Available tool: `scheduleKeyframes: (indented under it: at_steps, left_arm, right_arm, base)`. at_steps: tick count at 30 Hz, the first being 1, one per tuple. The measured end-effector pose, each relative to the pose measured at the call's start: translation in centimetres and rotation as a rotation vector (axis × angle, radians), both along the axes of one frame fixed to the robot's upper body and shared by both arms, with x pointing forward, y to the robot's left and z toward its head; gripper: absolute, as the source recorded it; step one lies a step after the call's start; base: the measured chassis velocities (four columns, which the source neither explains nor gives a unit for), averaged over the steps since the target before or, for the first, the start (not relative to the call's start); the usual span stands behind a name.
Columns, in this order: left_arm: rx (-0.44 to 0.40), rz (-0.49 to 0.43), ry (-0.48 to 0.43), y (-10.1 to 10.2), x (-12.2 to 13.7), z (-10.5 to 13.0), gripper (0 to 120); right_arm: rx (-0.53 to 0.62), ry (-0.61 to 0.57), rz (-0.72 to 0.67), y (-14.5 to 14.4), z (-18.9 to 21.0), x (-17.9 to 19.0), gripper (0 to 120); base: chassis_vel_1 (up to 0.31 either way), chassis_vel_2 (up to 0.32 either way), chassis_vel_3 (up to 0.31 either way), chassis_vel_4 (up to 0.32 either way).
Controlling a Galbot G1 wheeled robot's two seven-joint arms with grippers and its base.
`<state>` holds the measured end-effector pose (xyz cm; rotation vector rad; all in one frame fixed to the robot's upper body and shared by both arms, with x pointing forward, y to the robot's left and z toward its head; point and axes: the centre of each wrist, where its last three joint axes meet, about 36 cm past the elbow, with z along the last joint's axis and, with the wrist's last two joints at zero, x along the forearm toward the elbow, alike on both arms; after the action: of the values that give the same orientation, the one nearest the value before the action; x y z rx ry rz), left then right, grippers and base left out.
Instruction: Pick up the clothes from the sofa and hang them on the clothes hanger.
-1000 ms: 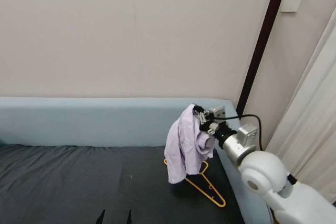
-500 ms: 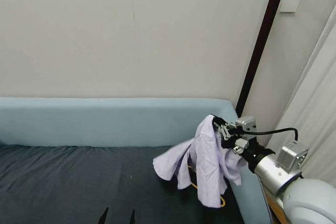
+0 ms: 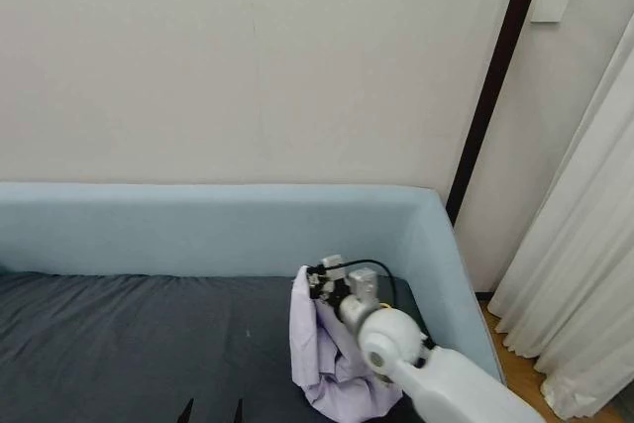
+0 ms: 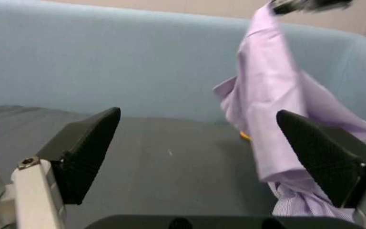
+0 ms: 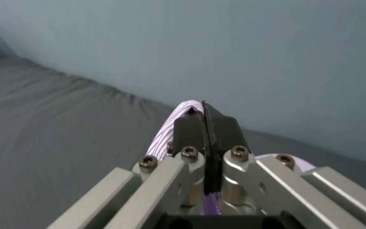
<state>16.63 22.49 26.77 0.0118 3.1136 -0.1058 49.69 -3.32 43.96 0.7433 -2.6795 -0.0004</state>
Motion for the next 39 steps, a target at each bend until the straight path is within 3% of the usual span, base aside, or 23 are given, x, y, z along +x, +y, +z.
scheduleKeyframes:
  at_steps: [1, 5, 8, 11, 15, 16, 18, 20, 24, 26, 29, 33, 39]
  left_arm:
    - [0.0, 0.0, 0.0, 0.0, 0.0, 0.0, 97]
    - [0.0, 0.005, 0.002, 0.0, -0.2, -0.2, 97]
    - [0.0, 0.008, 0.002, 0.1, -0.3, -0.2, 97]
    - [-0.003, 0.011, -0.004, 0.1, -0.4, -0.2, 97]
    - [-0.01, 0.02, -0.011, 0.2, -0.6, -0.4, 97]
    - [-0.01, 0.02, -0.011, 0.2, -0.6, -0.4, 97]
    - [-0.012, 0.027, -0.007, 0.3, -0.7, -0.5, 97]
    - [-0.012, 0.026, -0.008, 0.4, -0.6, -0.5, 97]
    - [-0.018, 0.031, -0.01, 0.5, -0.1, -0.4, 97]
    - [-0.02, 0.032, -0.01, 0.5, 0.0, -0.4, 97]
    - [-0.029, 0.032, -0.01, 0.3, 0.1, -0.3, 97]
    - [-0.034, 0.029, -0.005, 0.1, 0.0, -0.3, 97]
    - [-0.034, 0.025, 0.002, 0.0, -0.2, -0.4, 97]
  right_arm:
    - [0.0, 0.0, 0.0, 0.0, 0.0, 0.0, 0]
    - [-0.01, -0.004, 0.048, 5.0, -2.0, -0.4, 0]
    - [-0.033, -0.007, 0.075, 5.5, -3.3, -1.0, 0]
    - [-0.088, -0.003, 0.1, 4.2, -6.0, -1.9, 0]
    - [-0.207, -0.001, 0.11, -0.4, -10.7, -3.8, 0]
    - [-0.207, -0.001, 0.11, -0.4, -10.7, -3.8, 0]
    - [-0.26, -0.003, 0.097, -4.3, -12.4, -4.9, 0]
    - [-0.267, -0.003, 0.094, -5.0, -12.5, -5.2, 0]
    - [-0.352, -0.034, 0.057, -11.4, -10.2, -6.6, 0]
    - [-0.376, -0.046, 0.056, -12.5, -9.8, -6.9, 0]
    - [-0.511, -0.089, 0.05, -17.2, -10.2, -7.3, 0]
    - [-0.558, -0.07, 0.04, -19.5, -11.8, -7.7, 2]
    - [-0.546, -0.062, -0.039, -20.5, -10.7, -9.2, 25]
  base:
    - [0.0, 0.0, 0.0, 0.0]
    - [0.0, 0.0, 0.0, 0.0]
    - [0.0, 0.0, 0.0, 0.0]
    - [0.0, 0.0, 0.0, 0.0]
    - [0.0, 0.0, 0.0, 0.0]
    - [0.0, 0.0, 0.0, 0.0]
    - [0.0, 0.0, 0.0, 0.0]
    - [0.0, 0.0, 0.0, 0.0]
    - [0.0, 0.0, 0.0, 0.0]
    - [0.0, 0.0, 0.0, 0.0]
    - [0.0, 0.0, 0.0, 0.0]
    - [0.0, 0.0, 0.0, 0.0]
    - [0.0, 0.0, 0.0, 0.0]
